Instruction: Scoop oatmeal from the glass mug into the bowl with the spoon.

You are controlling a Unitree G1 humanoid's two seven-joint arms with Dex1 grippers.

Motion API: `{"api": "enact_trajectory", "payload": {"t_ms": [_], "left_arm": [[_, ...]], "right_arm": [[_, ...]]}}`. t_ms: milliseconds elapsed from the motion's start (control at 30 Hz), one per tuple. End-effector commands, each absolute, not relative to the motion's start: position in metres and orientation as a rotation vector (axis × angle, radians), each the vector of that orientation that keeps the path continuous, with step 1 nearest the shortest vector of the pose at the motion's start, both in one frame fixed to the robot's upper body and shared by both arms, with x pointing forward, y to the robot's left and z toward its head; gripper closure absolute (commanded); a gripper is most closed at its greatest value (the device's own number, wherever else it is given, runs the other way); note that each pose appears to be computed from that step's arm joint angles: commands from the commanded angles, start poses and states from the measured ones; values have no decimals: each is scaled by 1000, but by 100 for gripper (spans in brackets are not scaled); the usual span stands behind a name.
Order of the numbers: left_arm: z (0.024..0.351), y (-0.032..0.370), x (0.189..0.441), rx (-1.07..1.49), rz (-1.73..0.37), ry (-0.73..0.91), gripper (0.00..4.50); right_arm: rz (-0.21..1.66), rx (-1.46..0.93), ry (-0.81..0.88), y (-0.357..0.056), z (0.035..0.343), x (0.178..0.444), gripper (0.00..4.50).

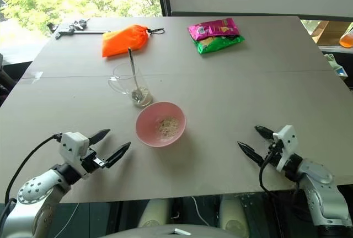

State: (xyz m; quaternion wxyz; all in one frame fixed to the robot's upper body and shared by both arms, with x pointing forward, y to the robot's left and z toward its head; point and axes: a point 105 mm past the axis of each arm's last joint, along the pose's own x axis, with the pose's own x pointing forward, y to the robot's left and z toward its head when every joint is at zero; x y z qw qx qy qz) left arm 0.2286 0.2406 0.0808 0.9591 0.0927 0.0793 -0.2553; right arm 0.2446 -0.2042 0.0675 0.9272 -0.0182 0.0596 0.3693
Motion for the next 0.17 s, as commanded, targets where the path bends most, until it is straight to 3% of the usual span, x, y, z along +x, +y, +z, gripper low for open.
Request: {"api": "enact_trajectory", "payload": {"t_ms": [33,167], "left_arm": [[84,238,224,222,-569,148,0],[80,239,224,231,-581,190,0]], "right_arm": [[738,-78,91,-216,70,241,6],[755,-88,99,-221,69,238,6]]}}
